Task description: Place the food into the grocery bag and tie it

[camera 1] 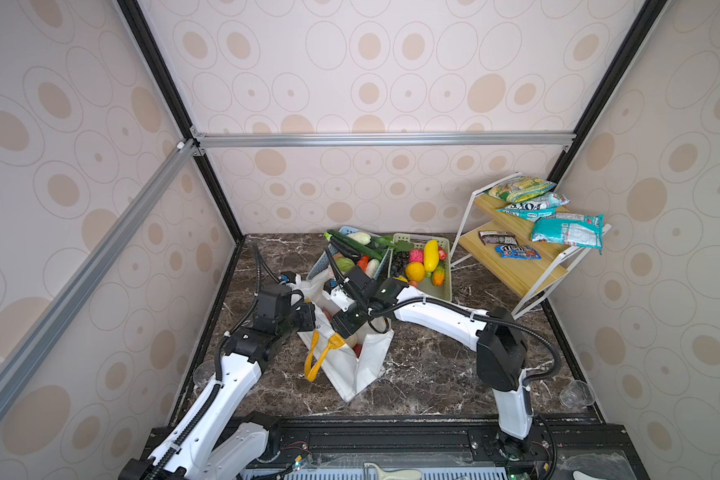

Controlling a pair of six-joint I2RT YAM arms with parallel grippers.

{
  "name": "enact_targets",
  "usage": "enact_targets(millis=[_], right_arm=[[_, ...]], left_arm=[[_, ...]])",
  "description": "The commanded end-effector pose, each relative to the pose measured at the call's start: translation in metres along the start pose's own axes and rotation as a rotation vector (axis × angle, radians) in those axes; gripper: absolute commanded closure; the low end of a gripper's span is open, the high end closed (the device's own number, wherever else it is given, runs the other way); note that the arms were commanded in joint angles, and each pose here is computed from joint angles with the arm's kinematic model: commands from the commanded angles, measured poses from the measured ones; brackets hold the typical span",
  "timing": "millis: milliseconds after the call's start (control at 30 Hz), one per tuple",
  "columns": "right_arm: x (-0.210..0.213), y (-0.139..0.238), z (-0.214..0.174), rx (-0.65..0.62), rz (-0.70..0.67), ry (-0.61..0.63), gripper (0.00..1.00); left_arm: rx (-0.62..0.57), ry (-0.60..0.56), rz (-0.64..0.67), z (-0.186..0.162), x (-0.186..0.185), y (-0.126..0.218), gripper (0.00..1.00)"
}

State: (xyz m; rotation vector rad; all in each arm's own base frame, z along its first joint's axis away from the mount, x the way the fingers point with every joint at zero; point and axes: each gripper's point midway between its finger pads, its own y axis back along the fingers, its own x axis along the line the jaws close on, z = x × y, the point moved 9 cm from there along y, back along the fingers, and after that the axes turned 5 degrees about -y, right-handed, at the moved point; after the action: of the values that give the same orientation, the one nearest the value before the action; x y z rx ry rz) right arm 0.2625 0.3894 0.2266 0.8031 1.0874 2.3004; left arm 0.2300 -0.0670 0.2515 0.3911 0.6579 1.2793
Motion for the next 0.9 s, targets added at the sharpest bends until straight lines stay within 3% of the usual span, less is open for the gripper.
enact_targets(millis=[0, 233, 467, 600, 867], right_arm=[[0.009, 0.034, 0.005, -0.054, 0.001, -0.005, 0.40], [0.011, 0.080, 0.011, -0.185, -0.048, -0.032, 0.41], [-0.018, 0.111, 0.006, -0.231, -0.166, -0.138, 0.41], [-0.052, 0.110, -0.004, -0.193, -0.290, -0.229, 0.42], [-0.075, 0.086, -0.015, -0.115, -0.323, -0.271, 0.52]], left_arm=[[-0.055, -0.010, 0.021, 0.011, 0.001, 0.010, 1.00], [-0.061, -0.008, 0.026, 0.011, 0.001, 0.012, 1.00], [-0.063, -0.005, 0.026, 0.011, 0.002, 0.014, 1.00], [-0.065, -0.003, 0.023, 0.011, 0.001, 0.014, 1.00], [-0.063, 0.003, 0.019, 0.011, 0.001, 0.014, 1.00]])
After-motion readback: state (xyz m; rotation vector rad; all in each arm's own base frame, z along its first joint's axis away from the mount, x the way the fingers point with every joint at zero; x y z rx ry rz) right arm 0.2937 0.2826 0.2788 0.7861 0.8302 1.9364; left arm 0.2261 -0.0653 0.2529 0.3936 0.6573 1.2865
